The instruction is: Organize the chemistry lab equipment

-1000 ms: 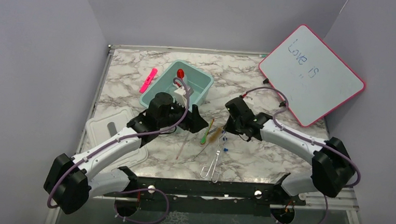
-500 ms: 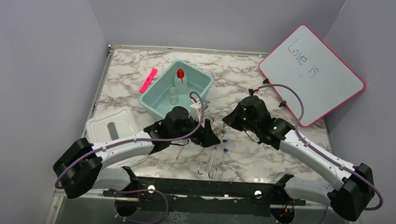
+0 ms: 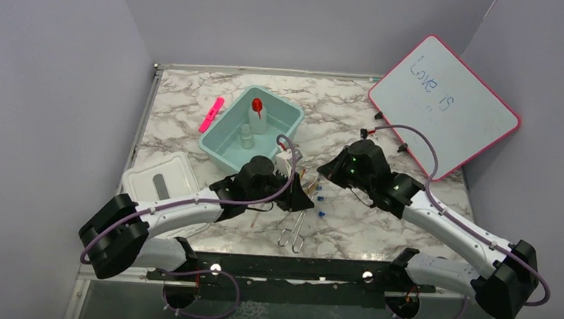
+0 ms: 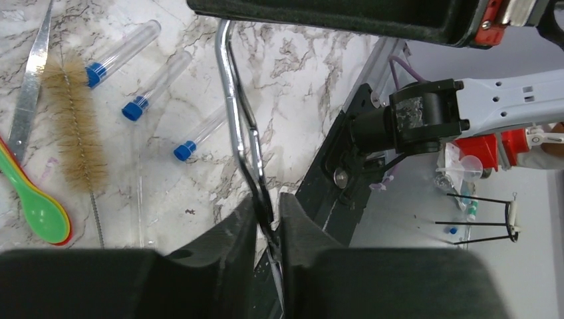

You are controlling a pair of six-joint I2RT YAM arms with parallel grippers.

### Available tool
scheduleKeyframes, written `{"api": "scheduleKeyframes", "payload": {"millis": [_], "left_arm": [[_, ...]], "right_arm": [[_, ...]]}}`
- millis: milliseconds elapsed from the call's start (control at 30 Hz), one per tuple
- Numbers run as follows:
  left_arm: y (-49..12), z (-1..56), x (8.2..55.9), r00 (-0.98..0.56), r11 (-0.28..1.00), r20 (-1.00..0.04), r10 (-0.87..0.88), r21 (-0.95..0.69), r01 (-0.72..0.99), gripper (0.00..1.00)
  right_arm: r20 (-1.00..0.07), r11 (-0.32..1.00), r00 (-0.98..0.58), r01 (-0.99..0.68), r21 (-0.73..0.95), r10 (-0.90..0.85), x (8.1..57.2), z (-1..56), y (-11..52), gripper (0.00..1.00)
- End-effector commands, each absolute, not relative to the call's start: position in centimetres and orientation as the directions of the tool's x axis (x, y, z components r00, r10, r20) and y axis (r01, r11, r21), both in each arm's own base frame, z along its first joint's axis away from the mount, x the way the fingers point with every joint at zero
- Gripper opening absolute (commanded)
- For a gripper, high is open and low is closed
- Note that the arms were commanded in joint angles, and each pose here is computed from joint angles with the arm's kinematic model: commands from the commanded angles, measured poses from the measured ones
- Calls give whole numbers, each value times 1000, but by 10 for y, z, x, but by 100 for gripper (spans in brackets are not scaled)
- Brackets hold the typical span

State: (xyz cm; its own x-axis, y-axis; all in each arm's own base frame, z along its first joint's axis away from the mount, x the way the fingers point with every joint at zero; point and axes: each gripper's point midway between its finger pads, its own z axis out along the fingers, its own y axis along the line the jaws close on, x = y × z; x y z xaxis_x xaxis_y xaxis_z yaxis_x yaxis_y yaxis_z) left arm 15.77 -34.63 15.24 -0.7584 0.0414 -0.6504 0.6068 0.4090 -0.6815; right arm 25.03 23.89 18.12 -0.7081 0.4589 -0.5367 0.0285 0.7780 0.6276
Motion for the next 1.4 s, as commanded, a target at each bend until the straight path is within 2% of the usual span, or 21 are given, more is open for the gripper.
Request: {"api": "scheduleKeyframes", "payload": {"millis": [0, 33, 67, 233, 300, 367, 500, 667, 967, 1100, 1367], "left_arm": [[-350, 165, 154, -730, 361, -682, 34, -673, 646, 6], [-349, 166, 155, -723, 366, -690, 30, -665, 651, 0], [-347, 167, 156, -715, 374, -699, 24, -657, 655, 0], [-337, 188, 167, -646, 438, -762, 45, -566, 698, 0], [-332, 201, 175, -614, 476, -787, 64, -517, 712, 0], [-326, 211, 181, -589, 508, -804, 87, -473, 720, 0], [-305, 233, 207, -526, 599, -843, 113, -364, 713, 0], [-275, 258, 252, -487, 677, -865, 116, -290, 676, 0], [-229, 290, 333, -427, 760, -886, 181, -149, 632, 0], [-205, 263, 370, -454, 815, -848, 273, -47, 578, 0], [-217, 180, 383, -618, 774, -722, 312, -184, 605, 0]], "right_arm": [[-520, 721, -681, 16, 693, 516, 251, 198, 245, 1], [-521, 720, -682, 14, 694, 514, 251, 198, 245, 1], [-523, 721, -684, 8, 693, 509, 250, 199, 245, 3], [-550, 720, -684, -52, 692, 479, 245, 217, 245, 56], [-563, 707, -678, -88, 701, 474, 241, 232, 244, 66], [-574, 683, -665, -130, 719, 477, 236, 250, 244, 71], [-586, 635, -632, -185, 750, 507, 225, 276, 236, 75], [-590, 591, -597, -227, 774, 544, 212, 291, 223, 75], [-515, 528, -670, -210, 823, 535, 193, 261, 228, 74], [-494, 525, -701, -199, 828, 514, 189, 249, 233, 73], [-486, 543, -704, -168, 823, 518, 187, 238, 227, 73]]}}
